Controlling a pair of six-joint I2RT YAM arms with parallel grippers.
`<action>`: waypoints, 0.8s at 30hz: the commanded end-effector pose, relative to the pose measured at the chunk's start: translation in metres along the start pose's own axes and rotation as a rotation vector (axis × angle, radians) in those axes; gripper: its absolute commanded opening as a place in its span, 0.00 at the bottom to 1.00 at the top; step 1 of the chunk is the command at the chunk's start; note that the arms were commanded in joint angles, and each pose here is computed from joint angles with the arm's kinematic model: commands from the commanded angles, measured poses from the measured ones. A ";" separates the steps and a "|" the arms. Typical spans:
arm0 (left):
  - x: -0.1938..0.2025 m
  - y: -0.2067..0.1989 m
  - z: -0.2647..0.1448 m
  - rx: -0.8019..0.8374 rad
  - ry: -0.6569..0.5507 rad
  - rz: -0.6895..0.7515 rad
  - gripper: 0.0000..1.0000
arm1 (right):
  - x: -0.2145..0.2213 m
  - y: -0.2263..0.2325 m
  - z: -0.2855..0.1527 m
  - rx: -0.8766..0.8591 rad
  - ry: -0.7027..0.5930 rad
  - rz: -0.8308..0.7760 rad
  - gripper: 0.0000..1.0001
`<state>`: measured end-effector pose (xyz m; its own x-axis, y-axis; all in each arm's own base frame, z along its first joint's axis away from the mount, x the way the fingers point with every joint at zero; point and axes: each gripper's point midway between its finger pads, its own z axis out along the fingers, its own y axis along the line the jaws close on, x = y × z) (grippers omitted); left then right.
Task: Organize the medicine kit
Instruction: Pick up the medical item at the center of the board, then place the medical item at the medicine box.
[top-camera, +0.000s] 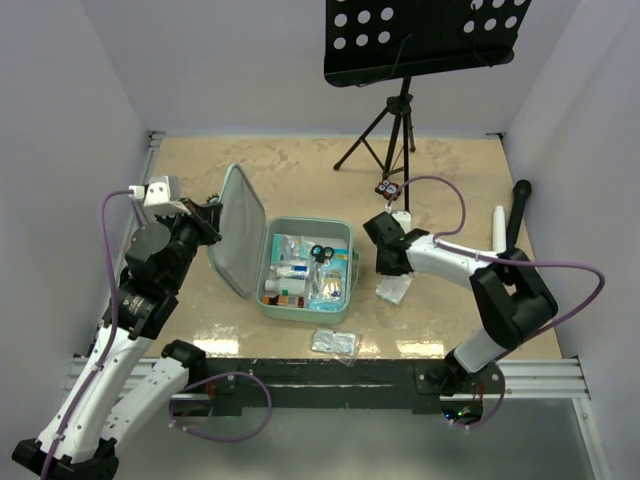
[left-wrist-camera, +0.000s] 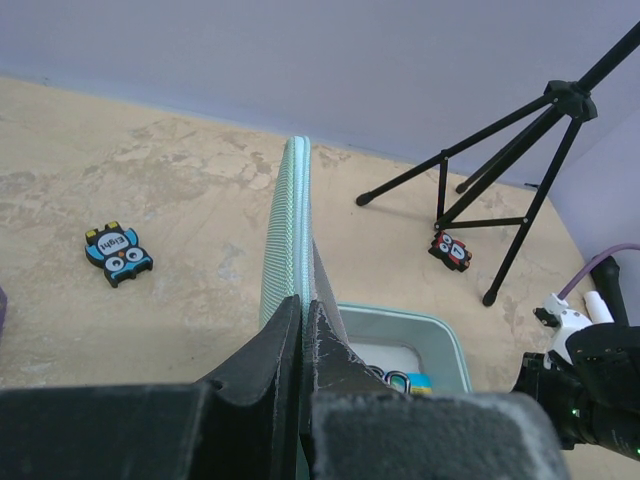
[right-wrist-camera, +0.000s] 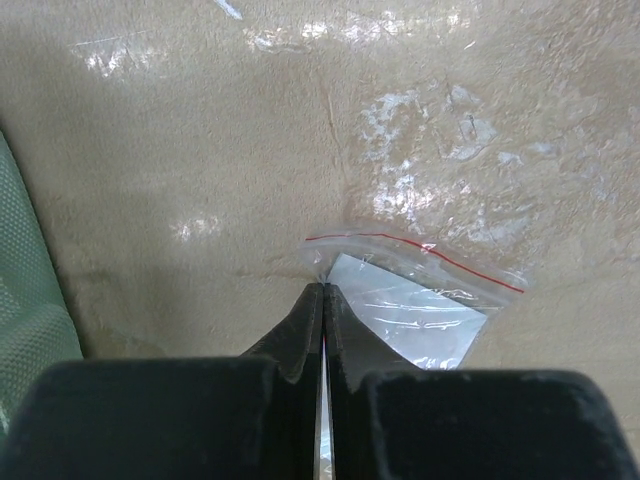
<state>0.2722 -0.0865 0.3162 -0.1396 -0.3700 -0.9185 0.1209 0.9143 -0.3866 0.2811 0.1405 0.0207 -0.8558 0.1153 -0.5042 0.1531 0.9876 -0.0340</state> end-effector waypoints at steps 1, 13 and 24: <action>0.013 0.003 0.000 -0.005 0.047 0.005 0.00 | -0.016 0.013 -0.017 -0.068 -0.048 0.035 0.00; 0.001 -0.003 0.001 0.003 0.035 -0.010 0.00 | -0.109 0.034 -0.152 -0.340 -0.303 0.101 0.00; -0.007 -0.024 0.001 0.078 0.061 -0.046 0.00 | -0.163 0.112 -0.304 -1.023 -0.594 -0.031 0.00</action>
<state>0.2749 -0.0963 0.3201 -0.1879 -0.3794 -0.9059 0.1402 0.9026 -0.4071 0.2994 0.2222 0.3044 -0.5266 0.2894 -0.7993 -0.2893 0.8231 0.4886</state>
